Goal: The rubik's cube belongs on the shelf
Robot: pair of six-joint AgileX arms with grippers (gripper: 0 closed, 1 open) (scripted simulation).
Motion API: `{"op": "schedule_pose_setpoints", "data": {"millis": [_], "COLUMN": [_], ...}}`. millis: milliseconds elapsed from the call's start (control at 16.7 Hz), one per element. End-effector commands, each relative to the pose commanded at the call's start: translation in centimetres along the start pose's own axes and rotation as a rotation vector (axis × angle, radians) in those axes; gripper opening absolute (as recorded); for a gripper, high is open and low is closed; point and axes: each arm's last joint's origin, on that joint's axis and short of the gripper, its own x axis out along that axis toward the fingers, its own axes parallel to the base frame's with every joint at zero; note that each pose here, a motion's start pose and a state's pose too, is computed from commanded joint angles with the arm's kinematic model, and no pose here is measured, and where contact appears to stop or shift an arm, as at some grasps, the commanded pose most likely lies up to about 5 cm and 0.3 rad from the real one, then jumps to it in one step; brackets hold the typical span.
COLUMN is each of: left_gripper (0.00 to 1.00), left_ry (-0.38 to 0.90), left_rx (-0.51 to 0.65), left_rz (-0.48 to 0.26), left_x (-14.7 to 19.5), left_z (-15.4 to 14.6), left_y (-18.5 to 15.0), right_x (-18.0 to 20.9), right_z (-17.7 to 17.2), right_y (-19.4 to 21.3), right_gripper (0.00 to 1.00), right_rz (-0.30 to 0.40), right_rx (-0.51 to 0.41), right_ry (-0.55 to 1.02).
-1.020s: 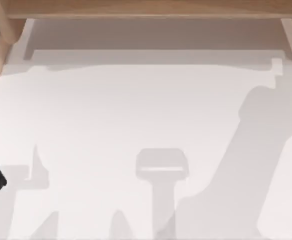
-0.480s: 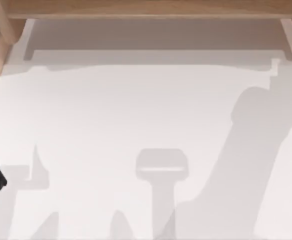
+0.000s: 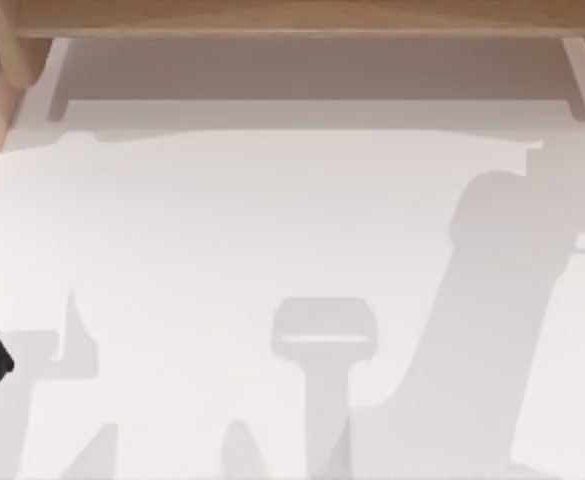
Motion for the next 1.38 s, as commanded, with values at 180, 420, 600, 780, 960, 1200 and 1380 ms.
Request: {"op": "schedule_pose_setpoints", "data": {"millis": [180,420,600,780,960,1200,1380], "left_gripper": [1.0,1.0,1.0,1.0,1.0,1.0,1.0], "left_ry": [0.0,0.0,0.0,0.0,0.0,0.0,0.0], "left_rx": [0.0,0.0,0.0,0.0,0.0,0.0,0.0], "left_rz": [0.0,0.0,0.0,0.0,0.0,0.0,0.0], "left_x": [0.0,0.0,0.0,0.0,0.0,0.0,0.0], "left_z": [0.0,0.0,0.0,0.0,0.0,0.0,0.0], "left_y": [0.0,0.0,0.0,0.0,0.0,0.0,0.0], "right_x": [-0.1,-3.5,-8.0,-10.8,-11.6,-12.0,-12.3], "right_z": [-0.1,-0.9,-2.1,-4.3,-6.9,-10.2,-12.8], "right_y": [-0.1,2.2,7.3,14.4,22.8,32.5,38.6], "right_gripper": [0.0,0.0,0.0,0.0,0.0,0.0,0.0], "right_rz": [0.0,-0.06,-0.13,-0.179,-0.204,-0.218,-0.192], "right_rx": [0.004,-0.065,-0.198,-0.378,-0.578,-0.739,-0.754], "right_ry": [-0.001,-0.021,-0.122,-0.252,-0.428,-0.754,-1.037]}}
